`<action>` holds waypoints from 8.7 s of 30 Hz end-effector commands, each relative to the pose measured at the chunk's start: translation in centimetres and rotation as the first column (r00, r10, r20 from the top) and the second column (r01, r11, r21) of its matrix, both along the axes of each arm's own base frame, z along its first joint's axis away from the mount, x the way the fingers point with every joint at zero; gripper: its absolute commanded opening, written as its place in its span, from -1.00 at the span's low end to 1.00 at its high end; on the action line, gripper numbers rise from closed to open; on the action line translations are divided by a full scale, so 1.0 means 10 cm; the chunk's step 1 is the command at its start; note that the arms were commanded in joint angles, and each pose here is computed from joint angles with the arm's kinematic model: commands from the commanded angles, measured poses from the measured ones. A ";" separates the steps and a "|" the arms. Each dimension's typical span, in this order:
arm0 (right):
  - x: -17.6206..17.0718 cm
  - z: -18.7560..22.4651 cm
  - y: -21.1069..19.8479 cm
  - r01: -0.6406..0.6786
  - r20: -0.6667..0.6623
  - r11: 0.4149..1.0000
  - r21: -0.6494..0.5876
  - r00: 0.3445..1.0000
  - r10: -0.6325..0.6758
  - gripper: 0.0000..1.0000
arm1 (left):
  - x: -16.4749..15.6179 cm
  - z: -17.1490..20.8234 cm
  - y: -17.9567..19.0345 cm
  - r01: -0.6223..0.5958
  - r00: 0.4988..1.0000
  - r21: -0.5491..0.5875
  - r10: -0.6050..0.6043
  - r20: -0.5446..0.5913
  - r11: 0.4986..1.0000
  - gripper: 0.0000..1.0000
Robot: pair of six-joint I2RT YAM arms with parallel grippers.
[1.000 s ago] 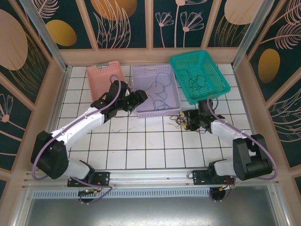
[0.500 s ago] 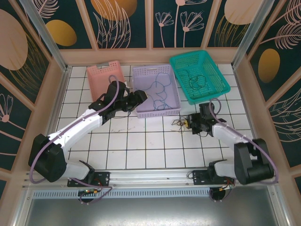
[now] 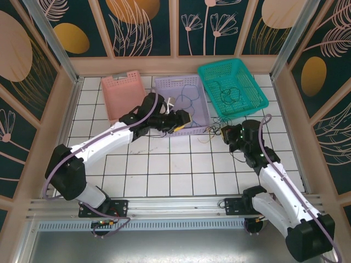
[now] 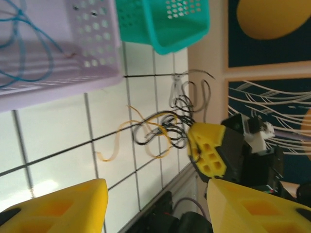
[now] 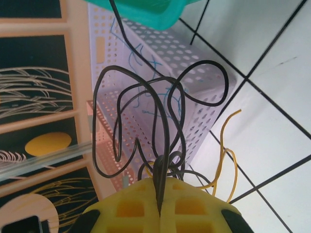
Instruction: Untangle the cables
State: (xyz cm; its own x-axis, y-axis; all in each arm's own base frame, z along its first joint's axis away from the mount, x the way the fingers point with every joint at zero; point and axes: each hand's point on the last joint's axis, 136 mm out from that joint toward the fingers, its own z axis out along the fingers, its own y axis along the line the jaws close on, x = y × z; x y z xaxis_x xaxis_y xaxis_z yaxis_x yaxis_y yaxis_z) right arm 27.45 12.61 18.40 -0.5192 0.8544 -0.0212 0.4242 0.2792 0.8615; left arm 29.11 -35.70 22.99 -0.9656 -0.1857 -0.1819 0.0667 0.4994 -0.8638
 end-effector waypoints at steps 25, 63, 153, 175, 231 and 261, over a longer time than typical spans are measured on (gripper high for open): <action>0.36 0.45 0.41 0.062 -0.132 0.996 0.070 0.990 -0.053 -1.00 | -0.13 0.09 -0.25 -0.006 0.979 0.190 -0.033 0.201 0.982 0.07; 0.26 0.61 0.44 0.129 -0.238 0.968 0.216 0.968 -0.076 -1.00 | 0.28 0.02 -0.46 -0.041 0.928 0.278 -0.066 0.366 0.960 -0.80; 1.38 1.62 -0.25 0.041 0.204 0.998 0.056 0.978 -0.052 -1.00 | -0.42 -0.06 -0.43 0.442 0.831 0.091 -0.445 0.335 0.893 -1.00; 1.97 2.09 -0.22 -0.195 0.279 0.958 -0.210 0.927 0.250 -0.12 | -0.38 0.42 -0.76 0.389 0.890 -0.109 -0.342 0.302 0.915 -1.00; 0.23 0.47 1.83 -0.671 0.176 0.486 -0.561 0.476 0.861 -1.00 | 1.39 1.26 0.45 -0.295 0.949 -0.411 0.315 -0.019 0.862 -1.00; 0.44 1.33 1.77 -0.702 0.429 0.605 -0.376 0.447 0.785 0.05 | 1.84 1.16 2.03 -0.599 0.753 -0.129 0.611 0.245 0.790 -1.00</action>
